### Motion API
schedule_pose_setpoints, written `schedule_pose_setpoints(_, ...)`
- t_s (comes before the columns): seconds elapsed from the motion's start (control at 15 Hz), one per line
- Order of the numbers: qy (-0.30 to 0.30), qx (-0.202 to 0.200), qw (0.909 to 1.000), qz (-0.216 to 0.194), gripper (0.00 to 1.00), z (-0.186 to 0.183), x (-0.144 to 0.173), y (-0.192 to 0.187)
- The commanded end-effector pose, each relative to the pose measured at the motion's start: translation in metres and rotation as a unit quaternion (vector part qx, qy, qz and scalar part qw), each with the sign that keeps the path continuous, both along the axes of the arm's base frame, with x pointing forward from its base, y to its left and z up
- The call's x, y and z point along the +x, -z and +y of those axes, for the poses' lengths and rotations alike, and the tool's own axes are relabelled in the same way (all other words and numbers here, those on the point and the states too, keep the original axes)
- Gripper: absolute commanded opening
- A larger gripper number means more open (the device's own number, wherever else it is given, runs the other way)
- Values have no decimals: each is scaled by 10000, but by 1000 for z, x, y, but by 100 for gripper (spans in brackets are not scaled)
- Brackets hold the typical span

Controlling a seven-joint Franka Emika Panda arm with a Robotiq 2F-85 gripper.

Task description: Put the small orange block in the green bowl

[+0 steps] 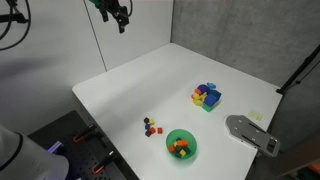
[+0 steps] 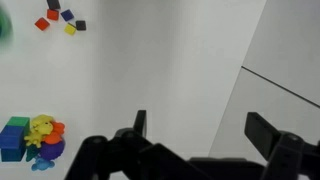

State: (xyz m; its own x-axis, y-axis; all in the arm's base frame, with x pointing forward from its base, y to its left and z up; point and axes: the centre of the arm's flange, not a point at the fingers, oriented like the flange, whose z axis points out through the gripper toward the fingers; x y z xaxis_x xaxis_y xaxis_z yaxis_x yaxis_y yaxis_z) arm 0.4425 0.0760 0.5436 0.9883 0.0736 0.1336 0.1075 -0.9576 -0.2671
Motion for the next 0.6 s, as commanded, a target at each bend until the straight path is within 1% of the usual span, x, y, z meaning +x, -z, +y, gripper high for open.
schedule_pose_setpoints(0.0,0,1,10000,-5,100,0,0,0)
schedule_pose_setpoints(0.2,0,1,10000,-11,100,0,0,-1)
schedule_pose_setpoints(0.27,105,-134,9998,-41,100,-1,4,5)
schedule_pose_setpoints(0.53,317,-407,9985,-158,100,-15,20,30)
